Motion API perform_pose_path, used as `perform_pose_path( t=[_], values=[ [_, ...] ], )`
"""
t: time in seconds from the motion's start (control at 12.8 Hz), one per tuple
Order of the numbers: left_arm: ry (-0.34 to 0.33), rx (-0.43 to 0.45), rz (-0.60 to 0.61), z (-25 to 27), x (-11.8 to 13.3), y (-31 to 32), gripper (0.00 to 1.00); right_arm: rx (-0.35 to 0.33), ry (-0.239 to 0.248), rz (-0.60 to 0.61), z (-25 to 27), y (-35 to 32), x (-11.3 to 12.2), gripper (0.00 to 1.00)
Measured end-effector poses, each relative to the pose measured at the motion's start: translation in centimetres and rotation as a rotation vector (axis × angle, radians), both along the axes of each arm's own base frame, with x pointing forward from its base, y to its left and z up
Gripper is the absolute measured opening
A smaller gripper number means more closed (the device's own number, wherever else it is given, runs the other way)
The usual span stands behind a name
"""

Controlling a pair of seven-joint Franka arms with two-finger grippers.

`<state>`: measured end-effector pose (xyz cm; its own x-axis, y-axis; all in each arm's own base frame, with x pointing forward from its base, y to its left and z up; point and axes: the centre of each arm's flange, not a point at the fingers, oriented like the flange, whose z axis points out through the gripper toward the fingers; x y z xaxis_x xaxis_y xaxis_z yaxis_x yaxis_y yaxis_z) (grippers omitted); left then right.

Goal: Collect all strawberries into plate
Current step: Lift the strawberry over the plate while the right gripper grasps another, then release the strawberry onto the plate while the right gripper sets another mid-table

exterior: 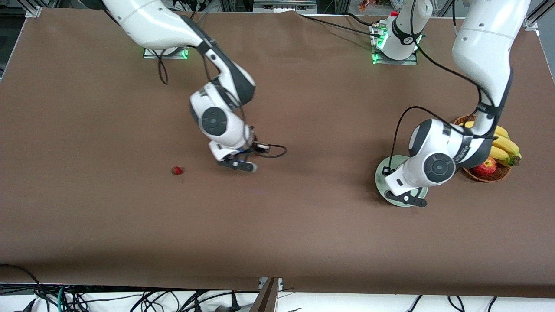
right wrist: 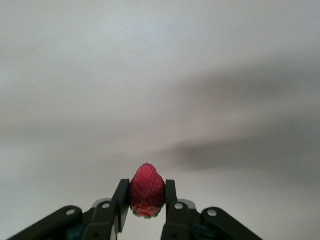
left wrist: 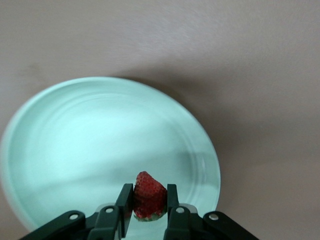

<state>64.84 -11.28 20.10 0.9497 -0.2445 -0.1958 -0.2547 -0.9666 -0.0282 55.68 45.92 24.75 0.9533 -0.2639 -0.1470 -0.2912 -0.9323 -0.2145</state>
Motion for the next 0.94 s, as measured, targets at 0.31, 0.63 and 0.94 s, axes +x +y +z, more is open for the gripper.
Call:
perform_pose_path(
  t=[0.31, 0.63, 0.94],
  values=[
    [-0.013, -0.011, 0.004, -0.9, 0.2, 0.3, 0.59, 0.148, -0.129, -0.077, -5.0, 6.6, -1.9, 0.33],
    [-0.065, -0.012, 0.007, 2.5, 1.1, 0.4, 0.99, 0.244, -0.162, -0.15, -6.4, 11.7, -3.8, 0.34],
    [-0.088, -0.037, 0.002, 6.9, 0.8, -1.8, 1.0, 0.207, -0.156, -0.146, -2.2, 10.5, -0.4, 0.68]
  ],
)
